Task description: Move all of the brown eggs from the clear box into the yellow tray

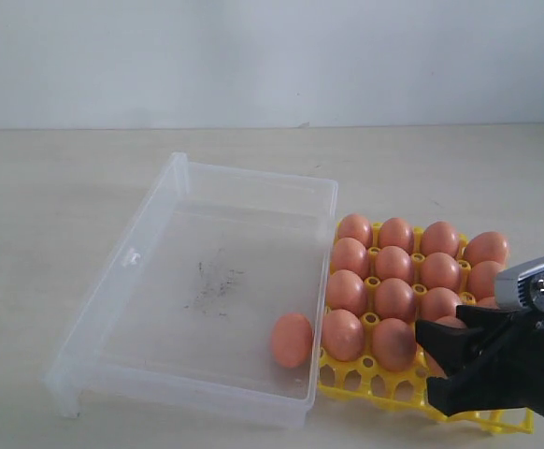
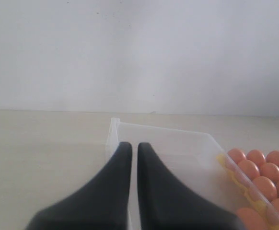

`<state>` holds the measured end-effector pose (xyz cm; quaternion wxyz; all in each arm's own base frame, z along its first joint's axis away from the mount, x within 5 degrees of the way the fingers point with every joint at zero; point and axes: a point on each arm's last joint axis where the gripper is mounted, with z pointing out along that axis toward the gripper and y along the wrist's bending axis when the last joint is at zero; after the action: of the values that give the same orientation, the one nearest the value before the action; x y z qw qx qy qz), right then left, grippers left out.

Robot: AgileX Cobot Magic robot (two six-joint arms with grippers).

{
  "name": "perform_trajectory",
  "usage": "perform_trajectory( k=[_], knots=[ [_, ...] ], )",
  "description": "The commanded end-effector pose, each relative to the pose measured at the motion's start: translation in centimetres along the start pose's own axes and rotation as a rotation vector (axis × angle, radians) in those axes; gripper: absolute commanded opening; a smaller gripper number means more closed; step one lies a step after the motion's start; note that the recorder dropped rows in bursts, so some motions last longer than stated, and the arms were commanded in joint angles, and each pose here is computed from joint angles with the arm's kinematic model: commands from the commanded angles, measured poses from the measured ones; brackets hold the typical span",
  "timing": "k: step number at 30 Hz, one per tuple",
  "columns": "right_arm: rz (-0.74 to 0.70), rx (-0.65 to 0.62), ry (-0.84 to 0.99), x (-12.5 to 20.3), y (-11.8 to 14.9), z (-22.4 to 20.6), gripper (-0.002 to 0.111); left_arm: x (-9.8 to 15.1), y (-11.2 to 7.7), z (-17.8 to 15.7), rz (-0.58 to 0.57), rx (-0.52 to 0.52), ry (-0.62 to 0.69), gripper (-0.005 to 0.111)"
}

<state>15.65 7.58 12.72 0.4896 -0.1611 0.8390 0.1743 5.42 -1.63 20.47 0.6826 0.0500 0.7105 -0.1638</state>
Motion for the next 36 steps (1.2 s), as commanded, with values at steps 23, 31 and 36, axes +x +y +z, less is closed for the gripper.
perform_trajectory(
  k=[23,31,36],
  knots=[
    [0.011,0.030,-0.011,-0.2,-0.3,0.0,0.052,0.0,0.0,0.0,-0.010,0.010,-0.003,0.004],
    [-0.008,-0.086,-0.141,-1.9,0.9,-0.9,0.052,0.0,0.0,0.0,-0.010,0.010,-0.003,0.004],
    [-0.055,-0.311,-0.291,-3.6,3.1,-2.3,0.052,0.1,0.0,0.0,-0.010,0.009,0.000,0.004]
  ],
)
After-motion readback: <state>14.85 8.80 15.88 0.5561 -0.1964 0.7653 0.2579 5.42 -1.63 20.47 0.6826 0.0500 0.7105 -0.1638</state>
